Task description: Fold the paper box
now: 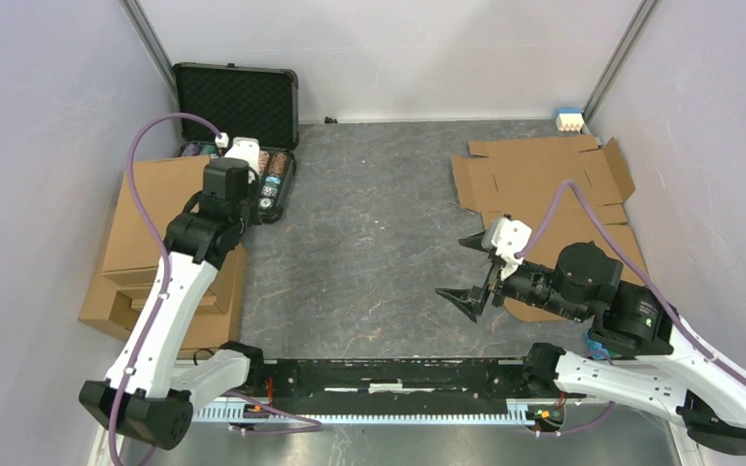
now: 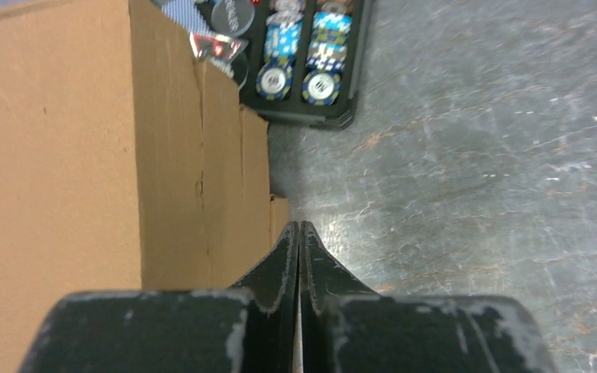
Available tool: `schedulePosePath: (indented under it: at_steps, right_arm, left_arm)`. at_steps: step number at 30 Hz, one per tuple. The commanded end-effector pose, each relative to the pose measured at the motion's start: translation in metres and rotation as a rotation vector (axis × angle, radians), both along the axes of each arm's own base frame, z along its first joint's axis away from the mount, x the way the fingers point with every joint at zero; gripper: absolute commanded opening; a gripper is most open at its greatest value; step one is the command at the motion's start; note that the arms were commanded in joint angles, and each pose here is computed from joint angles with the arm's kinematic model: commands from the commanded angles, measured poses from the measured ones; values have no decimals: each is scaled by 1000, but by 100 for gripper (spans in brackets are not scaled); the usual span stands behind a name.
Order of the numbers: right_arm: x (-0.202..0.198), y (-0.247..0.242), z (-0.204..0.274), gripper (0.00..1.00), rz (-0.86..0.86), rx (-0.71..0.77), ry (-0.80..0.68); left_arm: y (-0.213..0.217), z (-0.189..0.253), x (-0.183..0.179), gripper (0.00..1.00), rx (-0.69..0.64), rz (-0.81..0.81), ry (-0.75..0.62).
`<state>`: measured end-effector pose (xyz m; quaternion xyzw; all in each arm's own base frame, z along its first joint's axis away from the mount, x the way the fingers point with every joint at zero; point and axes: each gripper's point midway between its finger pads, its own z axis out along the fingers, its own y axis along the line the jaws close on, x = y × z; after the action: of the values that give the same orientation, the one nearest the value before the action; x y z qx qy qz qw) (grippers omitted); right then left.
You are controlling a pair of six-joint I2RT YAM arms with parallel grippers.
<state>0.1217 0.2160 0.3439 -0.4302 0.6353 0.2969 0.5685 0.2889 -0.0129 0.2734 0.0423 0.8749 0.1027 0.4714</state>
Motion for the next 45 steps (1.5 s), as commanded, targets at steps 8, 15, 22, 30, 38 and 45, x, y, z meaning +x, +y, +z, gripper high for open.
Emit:
schedulePosePath:
  at_steps: [8,15,22,30,38,45]
  right_arm:
    - [-1,-1,12,98,-1,29,-14]
    - [-3,-7,11,98,3,31,-33]
    - [8,1,-4,98,-43,42,-12]
    - [47,-2,-39,98,-289,81,35]
    - [79,5,-63,98,-449,137,36]
    - [135,-12,-111,98,-623,160,161]
  left_arm:
    - [100,-16,7,13,81,563,21]
    - [126,-2,8,42,213,688,3]
    - [40,4,26,86,-193,274,-67]
    - [-51,-24,23,100,-601,31,54]
    - [-114,-87,23,100,-669,-18,175]
    - [-142,-118,34,100,-693,-73,128]
